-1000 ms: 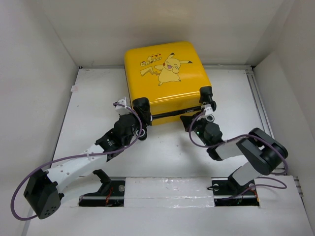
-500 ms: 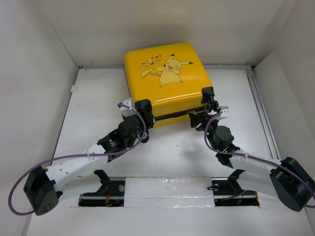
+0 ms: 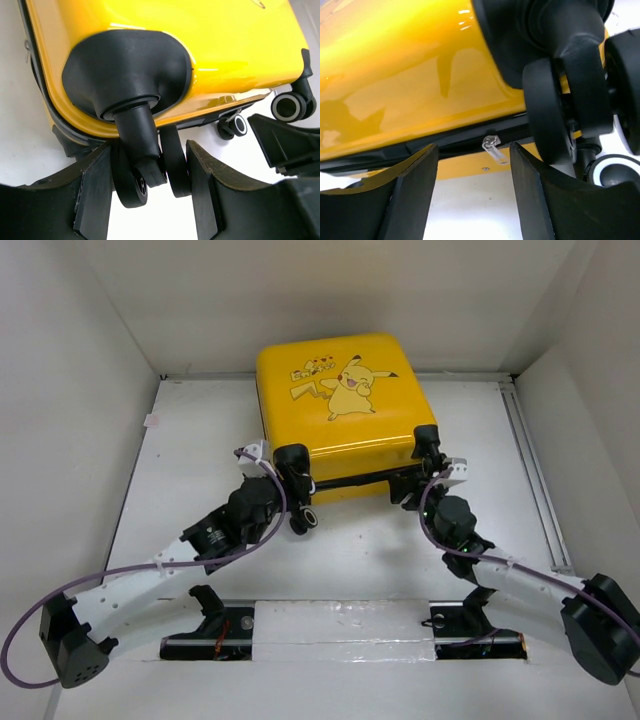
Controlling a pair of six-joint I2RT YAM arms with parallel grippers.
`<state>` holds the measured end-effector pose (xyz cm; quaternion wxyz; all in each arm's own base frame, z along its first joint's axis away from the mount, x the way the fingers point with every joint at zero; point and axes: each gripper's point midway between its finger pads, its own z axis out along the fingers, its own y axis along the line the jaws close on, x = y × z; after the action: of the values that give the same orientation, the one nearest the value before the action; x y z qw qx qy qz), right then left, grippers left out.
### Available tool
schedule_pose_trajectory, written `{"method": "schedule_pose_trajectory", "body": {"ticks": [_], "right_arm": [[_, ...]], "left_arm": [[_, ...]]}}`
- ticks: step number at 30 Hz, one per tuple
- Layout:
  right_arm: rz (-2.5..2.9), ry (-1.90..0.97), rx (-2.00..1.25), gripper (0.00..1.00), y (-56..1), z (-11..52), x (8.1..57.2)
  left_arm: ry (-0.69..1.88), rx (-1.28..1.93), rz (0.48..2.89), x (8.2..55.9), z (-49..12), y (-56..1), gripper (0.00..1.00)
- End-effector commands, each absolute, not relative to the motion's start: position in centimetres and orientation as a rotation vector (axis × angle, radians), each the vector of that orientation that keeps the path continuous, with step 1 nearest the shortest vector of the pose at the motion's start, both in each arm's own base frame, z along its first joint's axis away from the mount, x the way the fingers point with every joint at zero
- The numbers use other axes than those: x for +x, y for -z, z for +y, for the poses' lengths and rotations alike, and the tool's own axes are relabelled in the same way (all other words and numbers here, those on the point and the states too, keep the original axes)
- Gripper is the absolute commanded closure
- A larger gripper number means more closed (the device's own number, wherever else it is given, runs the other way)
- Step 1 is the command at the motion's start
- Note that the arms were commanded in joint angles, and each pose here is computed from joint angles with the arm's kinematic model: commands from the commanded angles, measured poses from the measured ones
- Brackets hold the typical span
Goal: Pack the luggage
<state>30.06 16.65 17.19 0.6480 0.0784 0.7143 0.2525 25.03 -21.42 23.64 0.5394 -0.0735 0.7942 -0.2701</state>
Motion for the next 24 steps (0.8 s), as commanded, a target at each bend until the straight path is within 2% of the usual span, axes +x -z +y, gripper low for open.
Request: {"method": "schedule_pose_trajectory", "body": {"ticks": [1,3,5,17,20,24], "right_arm": [[1.655,-0.510,0.210,0.35,-16.4,15.8,31.1],[1.675,-0.511,0.173,0.35,-16.2,16.2,31.7],[1.674,-0.509,0.143,0.45,-16.2,16.6,32.6],[1.639,-0.594,-0.048,0.54,-17.9,19.0,34.4],[1.641,-0.609,-0.049,0.64,-18.0,19.2,34.3],[1.653,-0.666,-0.052,0.68,-17.3,19.7,33.4]], "left_arm": [[1.095,-0.165,1.535,22.4,-24.3,-34.9,1.00],[1.052,-0.182,1.620,22.7,-24.3,-30.9,1.00],[1.025,-0.184,1.646,22.9,-24.3,-29.6,1.00],[0.977,-0.181,1.664,23.3,-24.1,-28.5,1.00],[0.970,-0.179,1.674,23.3,-24.0,-28.2,1.00],[0.978,-0.176,1.652,23.3,-24.1,-29.0,1.00]]}}
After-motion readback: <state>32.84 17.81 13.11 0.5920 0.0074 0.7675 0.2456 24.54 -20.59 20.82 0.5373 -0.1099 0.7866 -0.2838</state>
